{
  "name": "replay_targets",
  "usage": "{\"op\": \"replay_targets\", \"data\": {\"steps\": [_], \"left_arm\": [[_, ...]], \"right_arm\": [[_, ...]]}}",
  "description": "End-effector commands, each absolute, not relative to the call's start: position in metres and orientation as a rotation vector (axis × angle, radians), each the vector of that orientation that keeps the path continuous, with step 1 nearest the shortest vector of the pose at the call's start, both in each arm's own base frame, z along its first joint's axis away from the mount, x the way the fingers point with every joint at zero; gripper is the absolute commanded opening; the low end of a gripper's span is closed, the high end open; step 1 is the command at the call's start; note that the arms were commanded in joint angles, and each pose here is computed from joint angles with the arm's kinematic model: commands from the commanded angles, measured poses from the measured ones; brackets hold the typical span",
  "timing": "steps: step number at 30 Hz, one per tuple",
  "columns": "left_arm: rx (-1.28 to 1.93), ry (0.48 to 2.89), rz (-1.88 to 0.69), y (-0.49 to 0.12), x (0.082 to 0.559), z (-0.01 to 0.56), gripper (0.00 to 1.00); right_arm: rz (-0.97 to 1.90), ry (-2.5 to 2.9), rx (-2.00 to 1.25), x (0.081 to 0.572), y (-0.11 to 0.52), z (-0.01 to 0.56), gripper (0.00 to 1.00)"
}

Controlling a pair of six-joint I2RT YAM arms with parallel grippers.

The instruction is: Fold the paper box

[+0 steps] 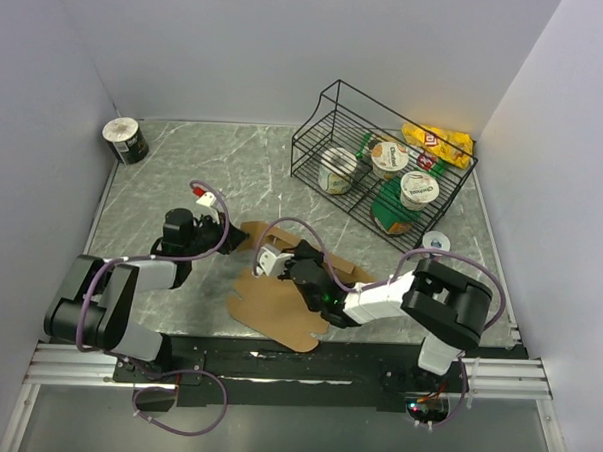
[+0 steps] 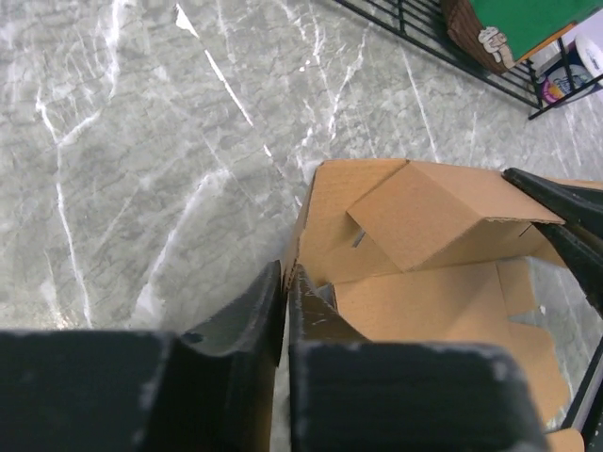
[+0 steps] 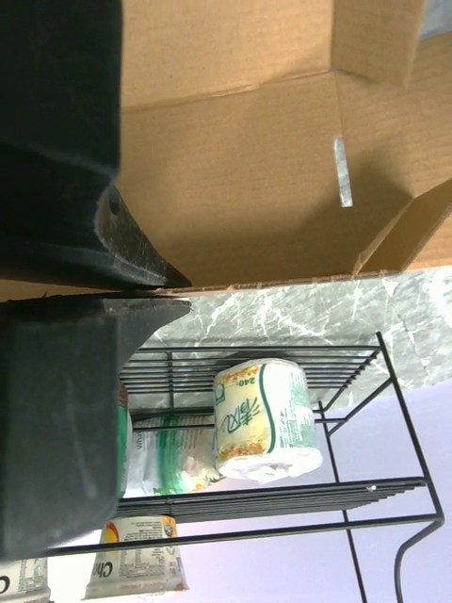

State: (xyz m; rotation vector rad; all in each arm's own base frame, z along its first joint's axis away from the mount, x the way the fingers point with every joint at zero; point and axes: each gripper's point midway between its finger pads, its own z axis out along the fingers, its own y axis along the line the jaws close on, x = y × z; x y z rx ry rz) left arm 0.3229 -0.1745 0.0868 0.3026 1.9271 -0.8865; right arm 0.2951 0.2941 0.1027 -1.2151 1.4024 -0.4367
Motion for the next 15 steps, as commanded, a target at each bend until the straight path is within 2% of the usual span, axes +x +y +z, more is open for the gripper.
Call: {"op": "replay_targets", "data": {"steps": [1,3,6,7,15], "left_arm": [[0.364,1.799,-0.854,-0.176,0.327,0.116,0.07],[0.385,1.762,-0.82,-0.175,0.324,0.122,0.02],[0.439,1.669,-0.802,-0.175,0.315,0.137,0.01],[0.445,1.648,-0.796,-0.175,0.313,0.14,0.01],[0.475,1.613,-0.798,-0.177,0.308,0.148,0.01]], "right_arm": [[-0.334,1.402,-1.14,0.292,0.301,0.126,0.2],[-0.3,1.44,-1.179,0.29,0.299,0.122,0.25],[-0.131,1.519,-1.15,0.288,0.303,0.128,0.4],[-0.096,1.548,-1.175,0.285,0.3,0.131,0.42],[0.123,1.683,-1.157,0.28,0.277,0.145,0.45]]}}
